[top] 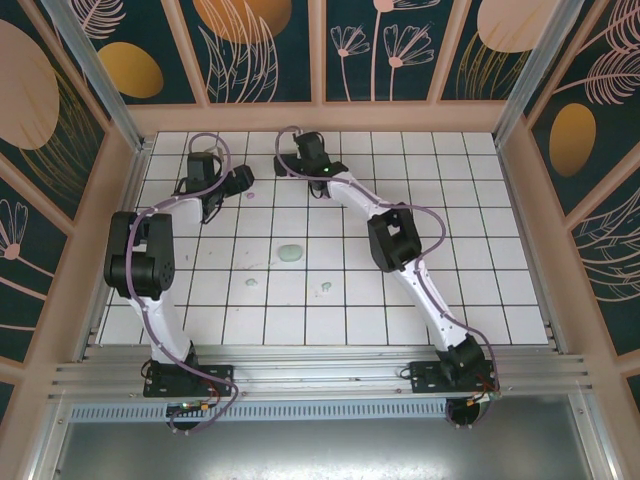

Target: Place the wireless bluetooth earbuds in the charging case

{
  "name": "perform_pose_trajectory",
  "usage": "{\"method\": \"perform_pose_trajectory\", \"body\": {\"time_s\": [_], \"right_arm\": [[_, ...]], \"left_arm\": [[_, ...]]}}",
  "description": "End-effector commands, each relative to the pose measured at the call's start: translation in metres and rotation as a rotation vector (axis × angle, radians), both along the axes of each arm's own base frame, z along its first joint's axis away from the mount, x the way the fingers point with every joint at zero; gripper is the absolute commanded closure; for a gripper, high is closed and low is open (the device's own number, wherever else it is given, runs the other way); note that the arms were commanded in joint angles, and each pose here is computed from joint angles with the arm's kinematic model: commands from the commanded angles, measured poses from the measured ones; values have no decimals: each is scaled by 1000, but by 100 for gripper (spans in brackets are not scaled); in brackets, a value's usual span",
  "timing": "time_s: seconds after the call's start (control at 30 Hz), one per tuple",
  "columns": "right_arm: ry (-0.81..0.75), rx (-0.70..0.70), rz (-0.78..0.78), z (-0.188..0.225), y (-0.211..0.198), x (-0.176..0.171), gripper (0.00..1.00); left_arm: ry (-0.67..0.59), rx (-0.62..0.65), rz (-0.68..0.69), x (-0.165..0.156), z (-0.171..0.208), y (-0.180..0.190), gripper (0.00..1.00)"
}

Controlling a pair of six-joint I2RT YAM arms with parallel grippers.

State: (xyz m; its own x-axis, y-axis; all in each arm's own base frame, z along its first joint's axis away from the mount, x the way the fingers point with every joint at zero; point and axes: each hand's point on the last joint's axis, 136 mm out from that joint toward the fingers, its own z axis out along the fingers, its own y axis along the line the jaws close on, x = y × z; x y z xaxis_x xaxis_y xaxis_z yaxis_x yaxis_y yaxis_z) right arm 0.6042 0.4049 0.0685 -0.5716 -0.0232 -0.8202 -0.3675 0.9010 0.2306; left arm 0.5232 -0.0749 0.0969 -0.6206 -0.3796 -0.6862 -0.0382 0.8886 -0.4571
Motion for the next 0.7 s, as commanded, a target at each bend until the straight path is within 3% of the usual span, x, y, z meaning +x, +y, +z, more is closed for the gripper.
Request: {"method": "perform_pose_trajectory", "body": {"time_s": [0.0,0.13,0.43,0.67], "right_arm": [[-51,19,-20,8,10,5,1],[-35,19,-26,5,9,4,4],[68,-46,11,-22,4,-12,27],[72,-72,27,-22,3,-15,32]], "left_arm": [[-35,-22,-12,-6,17,-5,15],[-35,-25,-13,-10,19,-5,15],[-32,-24,-15,-15,20,-5,14],[-27,-16,-20,-21,20,-5,14]]}}
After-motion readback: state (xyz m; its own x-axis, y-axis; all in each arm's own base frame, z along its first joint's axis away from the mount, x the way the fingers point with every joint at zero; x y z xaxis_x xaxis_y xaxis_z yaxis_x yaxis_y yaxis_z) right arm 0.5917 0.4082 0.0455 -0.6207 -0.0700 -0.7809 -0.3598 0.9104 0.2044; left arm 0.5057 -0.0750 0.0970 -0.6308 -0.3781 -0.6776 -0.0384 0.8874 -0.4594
